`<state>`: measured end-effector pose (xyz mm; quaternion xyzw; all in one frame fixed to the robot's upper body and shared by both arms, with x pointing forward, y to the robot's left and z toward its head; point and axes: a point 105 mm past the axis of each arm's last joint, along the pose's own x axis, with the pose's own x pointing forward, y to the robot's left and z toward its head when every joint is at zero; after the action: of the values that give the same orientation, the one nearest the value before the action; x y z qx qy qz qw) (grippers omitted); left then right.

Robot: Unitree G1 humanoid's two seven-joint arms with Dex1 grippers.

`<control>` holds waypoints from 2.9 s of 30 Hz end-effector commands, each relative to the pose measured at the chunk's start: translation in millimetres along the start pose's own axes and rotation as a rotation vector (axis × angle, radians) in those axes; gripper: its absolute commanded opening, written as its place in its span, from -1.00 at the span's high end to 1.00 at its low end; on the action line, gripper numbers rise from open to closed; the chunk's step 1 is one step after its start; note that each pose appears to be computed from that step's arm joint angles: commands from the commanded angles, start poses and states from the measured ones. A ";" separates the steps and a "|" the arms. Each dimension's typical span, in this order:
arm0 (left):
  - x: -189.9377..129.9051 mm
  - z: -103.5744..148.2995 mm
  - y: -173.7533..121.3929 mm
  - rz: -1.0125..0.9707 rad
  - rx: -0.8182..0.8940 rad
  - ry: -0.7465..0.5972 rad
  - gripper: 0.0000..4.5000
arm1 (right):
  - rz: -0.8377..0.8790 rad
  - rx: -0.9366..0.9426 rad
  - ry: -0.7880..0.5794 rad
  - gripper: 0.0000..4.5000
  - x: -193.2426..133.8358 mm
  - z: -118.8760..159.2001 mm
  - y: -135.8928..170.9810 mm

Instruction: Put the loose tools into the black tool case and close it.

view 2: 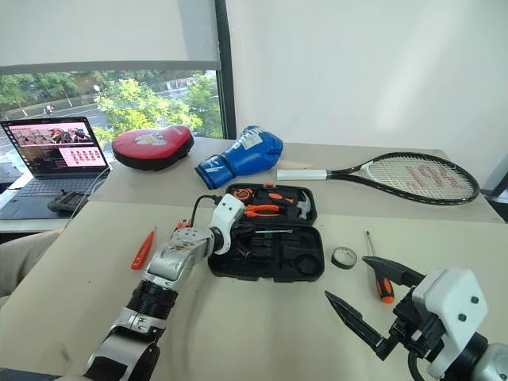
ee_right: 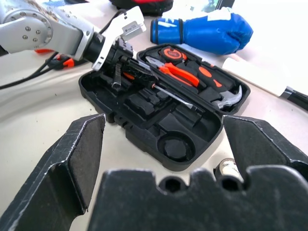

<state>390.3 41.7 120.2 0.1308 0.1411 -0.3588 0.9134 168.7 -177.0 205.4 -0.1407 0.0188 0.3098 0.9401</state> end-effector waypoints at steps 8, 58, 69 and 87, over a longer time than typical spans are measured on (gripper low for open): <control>-14.0 -35.8 20.3 -0.026 0.007 0.086 0.98 | -0.187 0.093 0.141 -1.00 14.5 -26.0 -22.9; -0.1 -66.6 -2.4 -0.188 0.492 0.148 0.99 | -0.008 0.077 -0.055 -1.00 24.7 5.8 -0.8; -24.8 8.5 7.5 -0.341 0.078 -0.228 0.99 | -0.107 0.141 0.028 -1.00 35.9 -8.7 -4.3; -177.8 36.0 -50.9 -0.848 0.118 -0.103 -0.98 | -0.388 0.396 0.586 -1.00 43.9 -92.7 -104.2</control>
<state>243.2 108.3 199.0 0.0835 0.1417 -0.7090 0.6858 267.5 -254.3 138.1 -0.0508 0.3012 0.0699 0.9496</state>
